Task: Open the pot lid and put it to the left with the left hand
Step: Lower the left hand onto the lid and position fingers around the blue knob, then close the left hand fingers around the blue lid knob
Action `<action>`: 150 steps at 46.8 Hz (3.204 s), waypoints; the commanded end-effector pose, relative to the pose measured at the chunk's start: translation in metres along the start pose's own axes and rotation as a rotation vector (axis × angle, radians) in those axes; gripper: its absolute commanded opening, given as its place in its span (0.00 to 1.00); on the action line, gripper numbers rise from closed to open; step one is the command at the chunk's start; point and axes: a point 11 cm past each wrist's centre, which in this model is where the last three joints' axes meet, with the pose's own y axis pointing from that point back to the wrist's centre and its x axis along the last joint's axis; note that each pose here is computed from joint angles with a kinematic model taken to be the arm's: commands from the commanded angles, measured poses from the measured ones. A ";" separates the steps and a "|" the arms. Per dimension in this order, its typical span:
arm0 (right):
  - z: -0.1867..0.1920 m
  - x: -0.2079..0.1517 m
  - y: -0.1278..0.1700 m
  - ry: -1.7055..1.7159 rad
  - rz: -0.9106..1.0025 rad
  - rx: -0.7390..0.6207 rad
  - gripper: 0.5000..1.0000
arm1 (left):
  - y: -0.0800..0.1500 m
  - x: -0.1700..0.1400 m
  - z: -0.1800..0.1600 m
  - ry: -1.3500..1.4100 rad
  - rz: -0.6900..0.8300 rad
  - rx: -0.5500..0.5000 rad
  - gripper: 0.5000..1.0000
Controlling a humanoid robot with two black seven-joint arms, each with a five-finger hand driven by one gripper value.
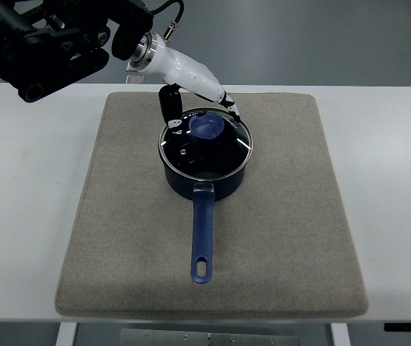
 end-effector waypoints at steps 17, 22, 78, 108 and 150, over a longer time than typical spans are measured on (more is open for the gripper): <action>0.000 0.000 0.000 0.000 0.000 0.000 0.83 | -0.007 -0.007 0.001 -0.028 -0.036 0.008 0.91; 0.000 0.000 0.000 0.000 0.000 0.000 0.83 | -0.006 -0.006 0.000 -0.051 -0.037 0.018 0.91; 0.000 0.000 0.000 0.000 0.000 0.000 0.83 | -0.010 -0.004 0.004 -0.094 -0.026 0.013 0.92; 0.000 0.000 0.000 0.000 0.000 0.000 0.83 | -0.015 -0.010 0.004 -0.107 0.004 0.002 0.81; 0.000 0.000 0.000 0.000 0.000 0.000 0.83 | -0.021 -0.009 0.005 -0.061 -0.062 0.011 0.58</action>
